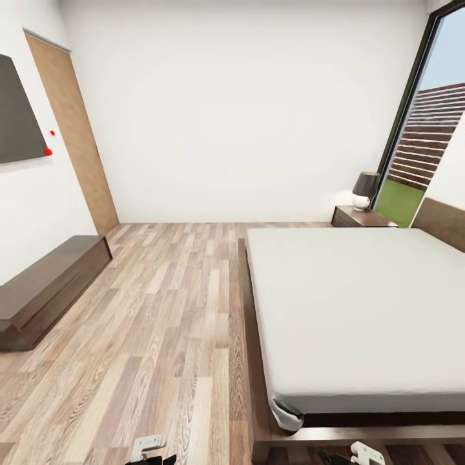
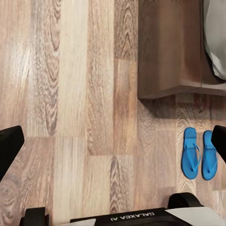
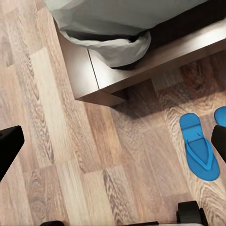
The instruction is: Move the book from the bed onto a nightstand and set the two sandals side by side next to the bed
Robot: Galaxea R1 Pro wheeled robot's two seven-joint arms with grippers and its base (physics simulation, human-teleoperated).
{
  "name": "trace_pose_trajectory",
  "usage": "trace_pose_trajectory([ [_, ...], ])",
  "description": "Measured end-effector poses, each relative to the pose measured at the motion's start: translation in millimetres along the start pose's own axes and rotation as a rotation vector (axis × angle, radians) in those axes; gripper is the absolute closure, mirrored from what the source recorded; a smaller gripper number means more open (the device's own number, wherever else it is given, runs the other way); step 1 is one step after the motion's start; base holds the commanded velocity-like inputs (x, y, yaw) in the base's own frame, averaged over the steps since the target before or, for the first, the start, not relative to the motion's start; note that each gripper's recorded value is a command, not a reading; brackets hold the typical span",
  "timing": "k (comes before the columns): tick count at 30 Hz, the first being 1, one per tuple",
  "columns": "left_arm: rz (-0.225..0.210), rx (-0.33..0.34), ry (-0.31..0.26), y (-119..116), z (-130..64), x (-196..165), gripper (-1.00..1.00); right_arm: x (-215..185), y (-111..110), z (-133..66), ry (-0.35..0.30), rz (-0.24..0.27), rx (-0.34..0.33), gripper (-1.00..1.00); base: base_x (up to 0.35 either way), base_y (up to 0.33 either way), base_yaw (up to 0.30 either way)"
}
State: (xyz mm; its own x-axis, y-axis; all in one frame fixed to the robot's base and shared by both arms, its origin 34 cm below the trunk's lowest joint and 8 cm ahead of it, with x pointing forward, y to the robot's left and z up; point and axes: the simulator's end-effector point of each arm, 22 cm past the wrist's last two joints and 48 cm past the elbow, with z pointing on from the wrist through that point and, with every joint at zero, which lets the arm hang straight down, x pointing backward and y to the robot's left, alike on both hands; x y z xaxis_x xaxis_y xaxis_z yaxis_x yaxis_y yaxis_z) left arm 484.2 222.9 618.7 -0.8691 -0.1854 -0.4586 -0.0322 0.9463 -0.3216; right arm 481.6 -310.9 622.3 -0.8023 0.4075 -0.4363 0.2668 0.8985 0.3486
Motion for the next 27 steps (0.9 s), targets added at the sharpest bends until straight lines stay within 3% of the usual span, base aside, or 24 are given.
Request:
trace_pose_trajectory([
  [27,0.008,0.006,-0.029,-5,-7.6,-15,-1.0,-13,7,-7.3,-0.027,-0.005,-0.012,-1.0,0.0,0.0,0.0],
])
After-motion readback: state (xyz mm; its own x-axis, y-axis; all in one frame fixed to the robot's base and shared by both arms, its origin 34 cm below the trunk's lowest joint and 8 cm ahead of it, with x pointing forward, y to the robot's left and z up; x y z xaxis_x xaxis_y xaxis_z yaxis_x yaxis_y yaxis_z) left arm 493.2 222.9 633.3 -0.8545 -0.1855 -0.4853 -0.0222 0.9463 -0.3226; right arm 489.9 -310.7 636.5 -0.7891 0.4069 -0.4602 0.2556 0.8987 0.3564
